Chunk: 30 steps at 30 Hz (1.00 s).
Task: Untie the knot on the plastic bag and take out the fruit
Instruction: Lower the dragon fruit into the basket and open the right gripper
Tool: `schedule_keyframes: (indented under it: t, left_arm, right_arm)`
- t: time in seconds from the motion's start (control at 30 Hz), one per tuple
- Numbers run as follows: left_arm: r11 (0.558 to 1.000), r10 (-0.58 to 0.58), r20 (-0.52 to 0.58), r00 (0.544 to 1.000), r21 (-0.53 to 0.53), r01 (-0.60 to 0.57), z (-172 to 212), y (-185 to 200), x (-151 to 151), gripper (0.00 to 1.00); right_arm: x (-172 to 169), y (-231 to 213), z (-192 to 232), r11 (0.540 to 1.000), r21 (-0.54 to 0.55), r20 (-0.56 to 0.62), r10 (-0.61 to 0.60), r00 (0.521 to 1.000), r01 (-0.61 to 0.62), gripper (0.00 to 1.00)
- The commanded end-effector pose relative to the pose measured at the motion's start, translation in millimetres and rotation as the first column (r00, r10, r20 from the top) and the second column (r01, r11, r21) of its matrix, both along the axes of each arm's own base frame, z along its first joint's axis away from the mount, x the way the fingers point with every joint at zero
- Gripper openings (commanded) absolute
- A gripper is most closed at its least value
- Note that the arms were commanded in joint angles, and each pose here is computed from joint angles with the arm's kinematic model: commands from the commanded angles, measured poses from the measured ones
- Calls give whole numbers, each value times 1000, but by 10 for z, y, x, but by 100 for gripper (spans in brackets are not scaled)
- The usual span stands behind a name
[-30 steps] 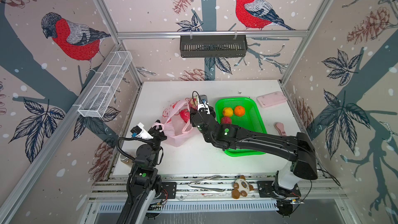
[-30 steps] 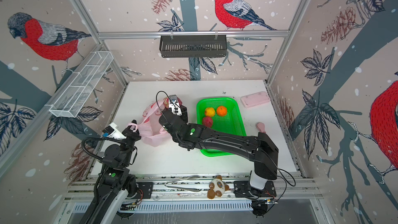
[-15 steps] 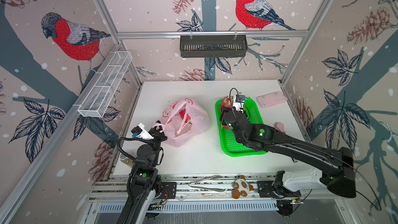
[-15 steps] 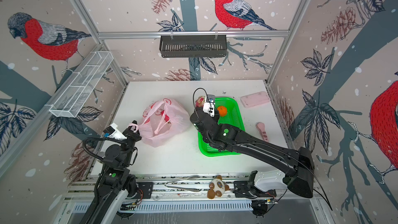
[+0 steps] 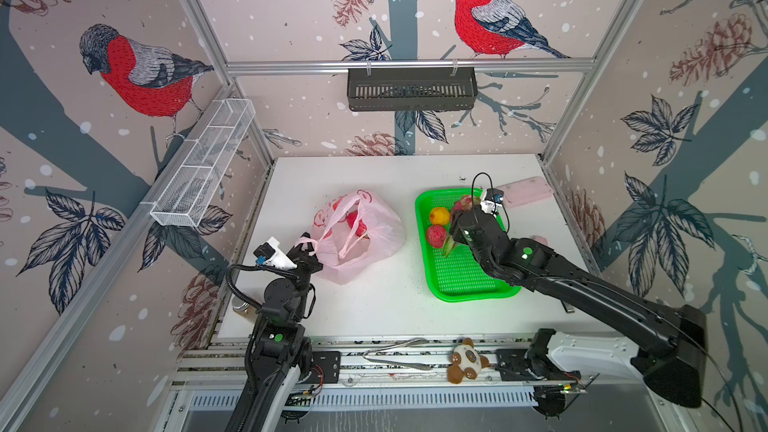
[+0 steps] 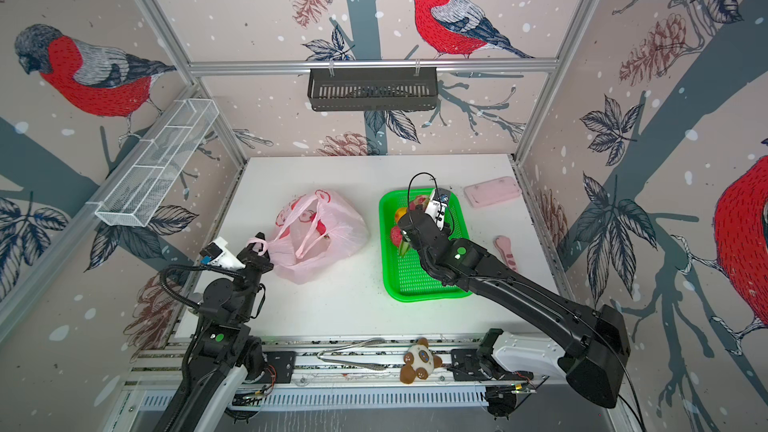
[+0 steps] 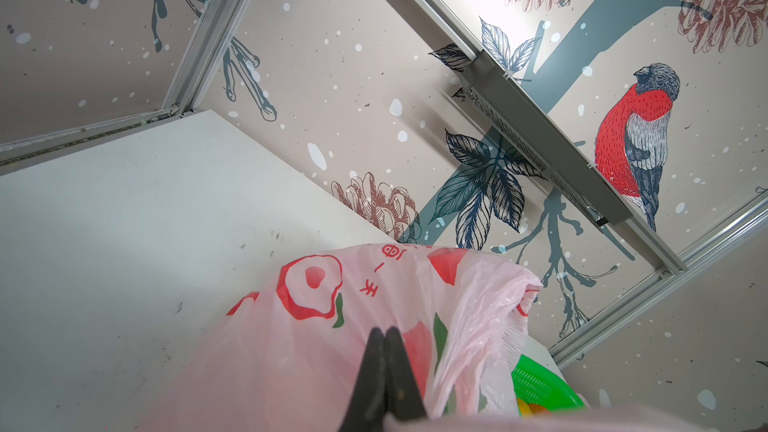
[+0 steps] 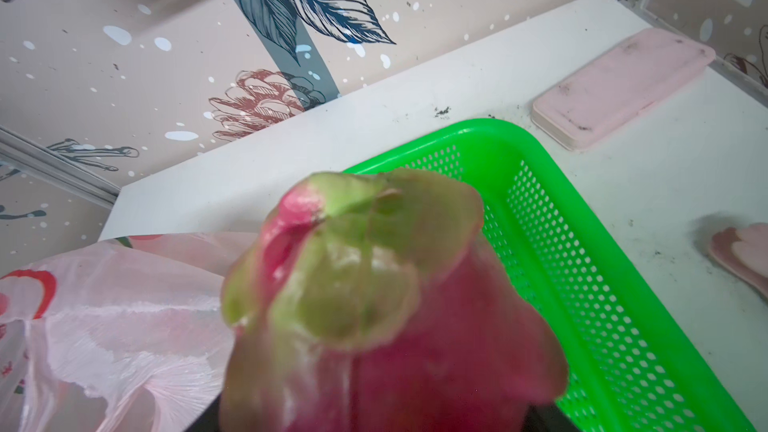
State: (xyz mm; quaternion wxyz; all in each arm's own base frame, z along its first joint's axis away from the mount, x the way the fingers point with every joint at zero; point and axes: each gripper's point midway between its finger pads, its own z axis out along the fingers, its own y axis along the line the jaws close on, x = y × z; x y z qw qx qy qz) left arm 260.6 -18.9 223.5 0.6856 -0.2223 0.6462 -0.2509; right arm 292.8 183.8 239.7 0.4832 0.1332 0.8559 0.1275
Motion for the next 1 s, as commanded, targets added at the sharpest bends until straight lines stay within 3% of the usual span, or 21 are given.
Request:
schedule_keyframes:
  t: [0.0,0.5,0.97]
  left_arm:
    - [1000,-12,12,1000,10,12,41,-22,-3,0]
    - [1000,-9,-1,1000,21,9,2,-17,-8,0]
    - [1000,-4,-9,1000,29,4,-9,-6,-15,0]
  right_arm:
    - [12,-26,-142,996,86,-54,3,999,1,21]
    - [330,-360,-746,992,124,-232,-4,973,33,22]
    - [581,-403,-1118,988,152,-319,35,947,15,24]
